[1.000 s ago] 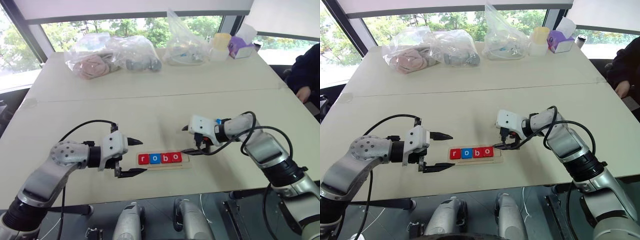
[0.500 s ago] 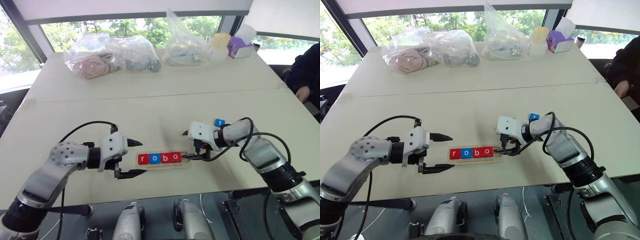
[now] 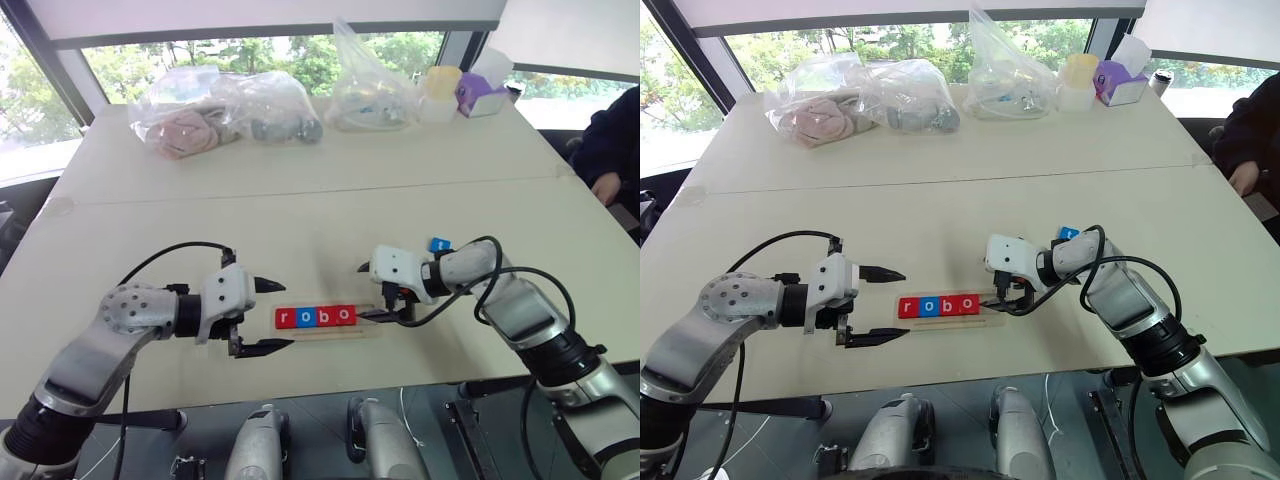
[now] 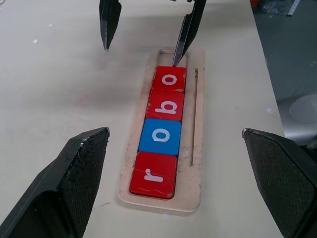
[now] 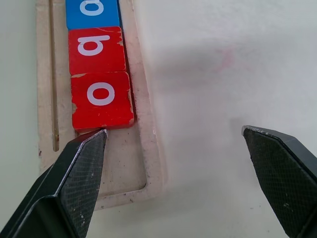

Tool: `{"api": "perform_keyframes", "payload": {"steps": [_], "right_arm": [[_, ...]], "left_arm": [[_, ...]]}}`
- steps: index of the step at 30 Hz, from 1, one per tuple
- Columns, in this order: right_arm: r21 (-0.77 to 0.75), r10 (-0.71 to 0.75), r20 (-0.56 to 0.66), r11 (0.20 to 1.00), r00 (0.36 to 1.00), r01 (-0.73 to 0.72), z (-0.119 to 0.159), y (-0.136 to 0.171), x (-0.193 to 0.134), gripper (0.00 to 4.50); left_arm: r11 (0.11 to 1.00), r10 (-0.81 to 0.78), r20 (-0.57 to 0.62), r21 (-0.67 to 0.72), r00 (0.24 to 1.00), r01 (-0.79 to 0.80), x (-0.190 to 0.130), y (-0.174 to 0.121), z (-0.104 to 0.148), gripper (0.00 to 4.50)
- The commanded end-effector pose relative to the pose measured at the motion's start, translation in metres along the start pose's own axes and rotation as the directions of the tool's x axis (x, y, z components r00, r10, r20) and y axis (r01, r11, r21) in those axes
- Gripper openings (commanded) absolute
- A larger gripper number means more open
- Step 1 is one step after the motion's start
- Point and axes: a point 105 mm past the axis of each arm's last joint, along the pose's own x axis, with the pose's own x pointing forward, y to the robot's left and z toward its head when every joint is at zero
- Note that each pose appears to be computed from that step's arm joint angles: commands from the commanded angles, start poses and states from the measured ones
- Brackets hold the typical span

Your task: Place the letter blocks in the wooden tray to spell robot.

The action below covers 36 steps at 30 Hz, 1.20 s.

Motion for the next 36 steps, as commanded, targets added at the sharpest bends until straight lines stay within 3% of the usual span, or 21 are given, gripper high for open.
{"api": "perform_keyframes", "payload": {"steps": [1,5,12,14,16,20,25,31,36], "right_arm": [[-0.045,-0.015,-0.005,0.999,1.0,0.015,0.005,-0.003,-0.009,4.47],[-0.032,-0.052,-0.033,0.998,0.998,0.051,-0.001,-0.011,-0.025,4.47],[0.144,-0.345,-0.033,0.927,0.938,0.346,-0.013,-0.058,-0.062,4.47],[0.25,-0.512,-0.11,0.815,0.852,0.522,-0.029,-0.082,-0.073,4.47],[0.388,-0.651,-0.22,0.625,0.726,0.678,-0.047,-0.097,-0.082,4.47],[0.526,-0.713,-0.308,0.425,0.63,0.737,-0.053,-0.095,-0.076,4.47],[0.589,-0.747,-0.435,0.186,0.503,0.786,-0.063,-0.088,-0.071,4.47],[0.586,-0.756,-0.519,0.026,0.399,0.81,-0.068,-0.085,-0.073,4.47],[0.593,-0.745,-0.545,-0.018,0.385,0.805,-0.071,-0.084,-0.073,4.47]], "left_arm": [[0.999,0.01,0.018,0.032,1.0,-0.01,-0.004,0.002,0.006,4.5],[0.999,0.011,0.019,0.032,1.0,-0.011,-0.004,0.003,0.006,4.5],[0.999,0.015,0.021,0.031,1.0,-0.015,-0.003,0.004,0.007,4.5],[0.999,0.016,0.022,0.031,1.0,-0.017,-0.003,0.005,0.008,4.5],[0.999,0.015,0.024,0.03,1.0,-0.016,-0.002,0.005,0.008,4.5],[0.999,0.01,0.024,0.03,1.0,-0.01,-0.001,0.005,0.008,4.5],[0.999,0.003,0.03,0.033,1.0,-0.004,0.001,0.006,0.012,4.5],[0.999,-0.004,0.028,0.035,1.0,0.003,0.001,0.005,0.012,4.5],[0.999,-0.005,0.03,0.037,1.0,0.003,0.002,0.003,0.012,4.5]]}}
